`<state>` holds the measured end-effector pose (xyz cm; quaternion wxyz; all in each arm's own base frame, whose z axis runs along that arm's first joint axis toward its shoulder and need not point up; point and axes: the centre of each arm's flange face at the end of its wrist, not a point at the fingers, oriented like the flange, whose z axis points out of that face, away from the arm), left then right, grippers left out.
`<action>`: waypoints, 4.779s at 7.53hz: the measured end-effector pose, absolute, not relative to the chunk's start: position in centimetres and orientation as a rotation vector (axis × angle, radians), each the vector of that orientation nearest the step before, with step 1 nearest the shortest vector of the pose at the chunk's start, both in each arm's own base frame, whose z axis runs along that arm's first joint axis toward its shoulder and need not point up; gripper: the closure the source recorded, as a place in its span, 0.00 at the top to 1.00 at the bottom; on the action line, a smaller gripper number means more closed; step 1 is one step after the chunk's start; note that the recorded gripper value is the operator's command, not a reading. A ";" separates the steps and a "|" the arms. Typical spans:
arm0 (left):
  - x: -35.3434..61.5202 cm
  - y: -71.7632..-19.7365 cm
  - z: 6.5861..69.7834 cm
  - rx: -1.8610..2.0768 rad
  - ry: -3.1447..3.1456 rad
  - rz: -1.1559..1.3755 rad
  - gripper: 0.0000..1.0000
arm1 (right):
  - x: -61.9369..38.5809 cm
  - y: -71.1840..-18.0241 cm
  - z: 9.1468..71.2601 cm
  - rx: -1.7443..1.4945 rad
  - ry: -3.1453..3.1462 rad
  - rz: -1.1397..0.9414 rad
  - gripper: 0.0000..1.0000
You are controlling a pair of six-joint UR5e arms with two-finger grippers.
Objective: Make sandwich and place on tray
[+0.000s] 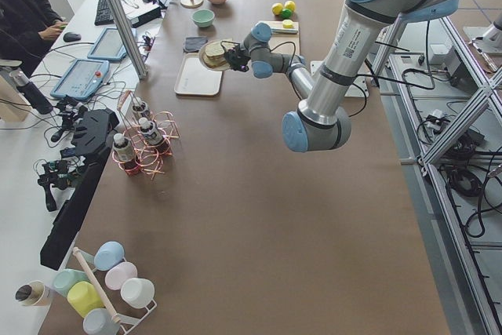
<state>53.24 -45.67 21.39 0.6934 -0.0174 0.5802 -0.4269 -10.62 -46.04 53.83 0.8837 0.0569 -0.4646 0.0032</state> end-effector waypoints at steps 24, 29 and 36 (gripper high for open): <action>53.8 -56.3 23.5 0.133 1.201 -0.854 0.98 | -10.9 -47.1 54.1 0.111 -0.966 0.013 0.99; 42.3 -51.2 29.4 0.367 1.125 -0.582 0.98 | -7.9 -47.6 55.1 0.132 -0.938 0.023 0.99; 21.9 -51.8 41.1 0.321 1.011 -0.277 0.98 | 3.4 -50.0 58.0 0.146 -0.735 -0.110 0.99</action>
